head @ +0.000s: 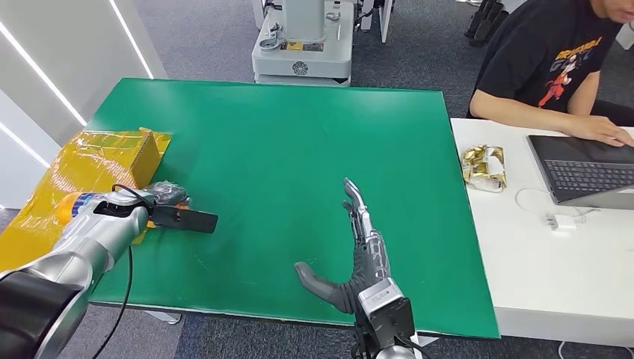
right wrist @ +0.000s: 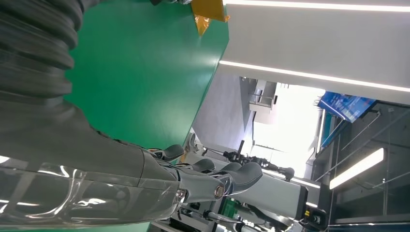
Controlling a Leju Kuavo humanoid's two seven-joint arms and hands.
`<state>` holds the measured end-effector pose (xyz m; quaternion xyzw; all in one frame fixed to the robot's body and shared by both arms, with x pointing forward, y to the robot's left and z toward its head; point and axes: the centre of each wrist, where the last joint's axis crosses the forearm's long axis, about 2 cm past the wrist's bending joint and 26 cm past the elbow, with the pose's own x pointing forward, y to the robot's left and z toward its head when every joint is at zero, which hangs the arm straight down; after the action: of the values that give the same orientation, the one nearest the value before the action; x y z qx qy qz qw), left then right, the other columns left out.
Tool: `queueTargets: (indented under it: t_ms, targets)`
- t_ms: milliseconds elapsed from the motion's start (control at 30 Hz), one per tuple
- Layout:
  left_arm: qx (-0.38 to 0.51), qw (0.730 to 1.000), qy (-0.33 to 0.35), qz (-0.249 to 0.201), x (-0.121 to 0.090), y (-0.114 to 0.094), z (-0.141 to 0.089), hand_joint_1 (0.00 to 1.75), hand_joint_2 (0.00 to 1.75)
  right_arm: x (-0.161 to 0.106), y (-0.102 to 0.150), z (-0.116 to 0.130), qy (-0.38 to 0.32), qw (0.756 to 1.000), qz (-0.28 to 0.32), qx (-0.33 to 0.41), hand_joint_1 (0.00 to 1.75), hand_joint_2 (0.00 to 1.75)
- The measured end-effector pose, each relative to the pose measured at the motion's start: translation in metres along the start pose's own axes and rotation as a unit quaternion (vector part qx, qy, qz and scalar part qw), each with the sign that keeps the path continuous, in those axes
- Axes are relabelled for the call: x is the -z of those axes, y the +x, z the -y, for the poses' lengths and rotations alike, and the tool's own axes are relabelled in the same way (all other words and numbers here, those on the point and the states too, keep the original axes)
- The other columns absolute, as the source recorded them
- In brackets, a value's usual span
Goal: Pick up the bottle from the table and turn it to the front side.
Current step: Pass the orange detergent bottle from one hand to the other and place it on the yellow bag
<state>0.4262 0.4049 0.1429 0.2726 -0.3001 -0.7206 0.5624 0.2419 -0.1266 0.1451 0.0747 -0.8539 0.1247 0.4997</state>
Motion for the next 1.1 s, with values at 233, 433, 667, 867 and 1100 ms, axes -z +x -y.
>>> queueTargets:
  t_ms: [233, 433, 667, 867, 1100]
  targets:
    - [-0.047, 0.999, 0.016, 0.023, 0.000, 0.001, 0.000, 1.73, 1.75, 0.000, 0.000, 0.000, -0.004, 1.000, 0.000, 0.000, 0.00, 1.75]
    - [-0.052, 0.997, 0.040, 0.030, 0.001, 0.002, 0.003, 0.00, 1.75, 0.000, 0.000, 0.001, -0.004, 1.000, 0.001, 0.001, 0.00, 1.75]
    - [-0.052, 0.996, 0.063, 0.036, 0.003, 0.006, 0.006, 0.00, 1.75, 0.000, 0.002, 0.001, -0.005, 1.000, 0.004, 0.002, 0.00, 1.75]
    - [-0.053, 0.994, 0.080, 0.046, 0.003, 0.006, 0.008, 0.00, 1.75, 0.000, 0.004, 0.002, -0.002, 1.000, 0.000, 0.008, 0.00, 1.75]
    - [-0.062, 0.992, 0.089, 0.058, 0.001, 0.000, 0.014, 0.00, 1.75, -0.001, 0.006, 0.002, 0.007, 1.000, -0.001, 0.013, 0.00, 1.75]
